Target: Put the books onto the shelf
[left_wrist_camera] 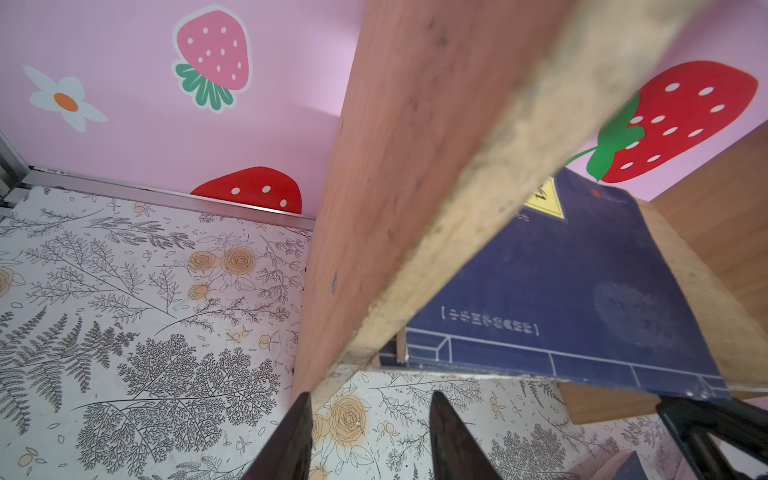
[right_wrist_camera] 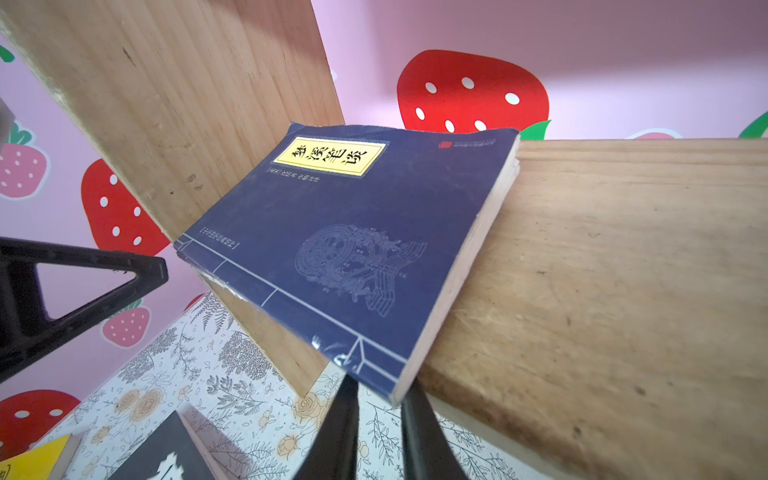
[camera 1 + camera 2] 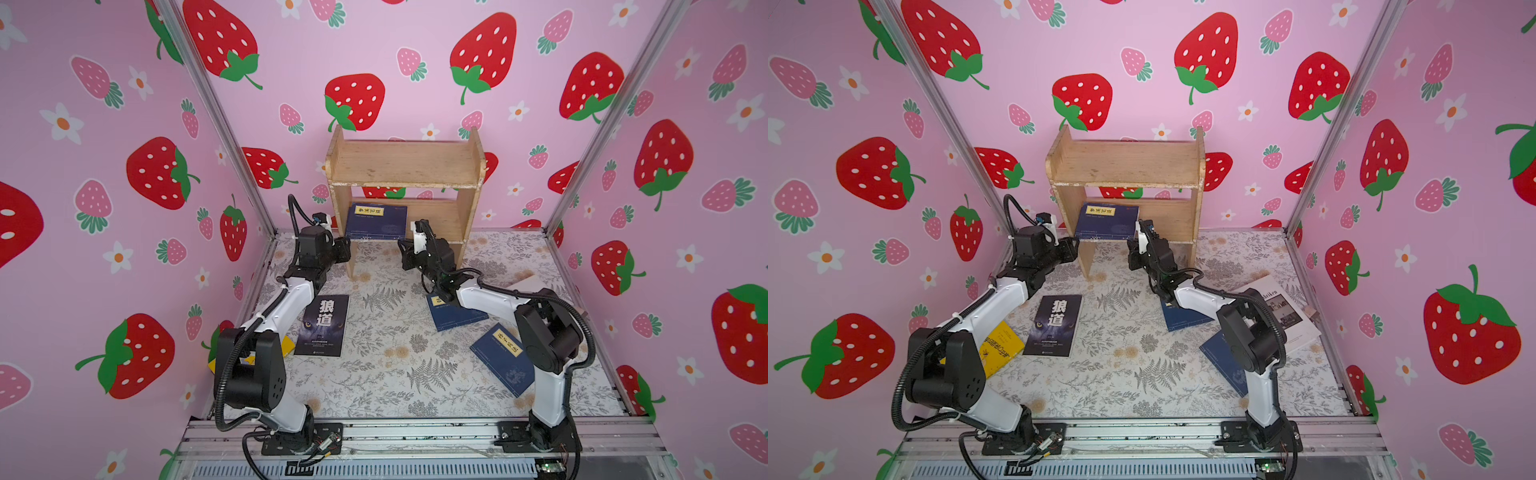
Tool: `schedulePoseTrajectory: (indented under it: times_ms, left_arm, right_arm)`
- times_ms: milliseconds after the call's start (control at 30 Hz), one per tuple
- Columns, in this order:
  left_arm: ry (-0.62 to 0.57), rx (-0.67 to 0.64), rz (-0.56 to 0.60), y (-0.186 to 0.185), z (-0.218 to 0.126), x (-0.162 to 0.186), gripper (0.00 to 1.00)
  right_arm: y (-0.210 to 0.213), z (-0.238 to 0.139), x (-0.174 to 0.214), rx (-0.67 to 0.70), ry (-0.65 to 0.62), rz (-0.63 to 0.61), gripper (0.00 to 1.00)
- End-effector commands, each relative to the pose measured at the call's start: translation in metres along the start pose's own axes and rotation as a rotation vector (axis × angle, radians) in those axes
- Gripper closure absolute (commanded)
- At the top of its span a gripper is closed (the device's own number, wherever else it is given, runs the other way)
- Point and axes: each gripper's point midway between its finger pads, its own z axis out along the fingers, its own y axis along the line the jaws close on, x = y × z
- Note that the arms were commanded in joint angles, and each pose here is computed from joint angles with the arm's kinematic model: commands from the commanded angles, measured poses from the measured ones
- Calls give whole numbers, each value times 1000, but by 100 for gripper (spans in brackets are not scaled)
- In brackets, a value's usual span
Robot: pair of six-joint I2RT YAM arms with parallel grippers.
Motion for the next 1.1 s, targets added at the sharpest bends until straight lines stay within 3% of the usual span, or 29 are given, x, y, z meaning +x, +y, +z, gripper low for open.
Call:
schedulePoseTrajectory:
  times_ms: [0,267,333,567,767,933,1067]
  left_arm:
    - [-39,0,1,-3,-9,-10,53]
    - [-45,-6,-1,-2,-17,-10,54]
    - [-45,-7,-3,-2,-20,-9,54]
    - [-51,-15,-1,-1,-32,-7,54]
    - [-51,-18,-3,-1,-42,-5,54]
    - [-36,-13,-8,-2,-50,0,53]
    - [-10,20,-20,-8,-62,12,37]
  right_arm:
    - [1,6,-14,1,-42,15,79]
    - [2,5,-16,0,-32,15,82]
    - [4,7,-16,-7,-21,19,87]
    - [5,3,-16,-13,-15,39,81]
    - [3,-5,-15,-9,-7,37,60]
    - [-2,-20,-8,17,17,37,49]
    - [-9,-47,-8,81,82,21,34]
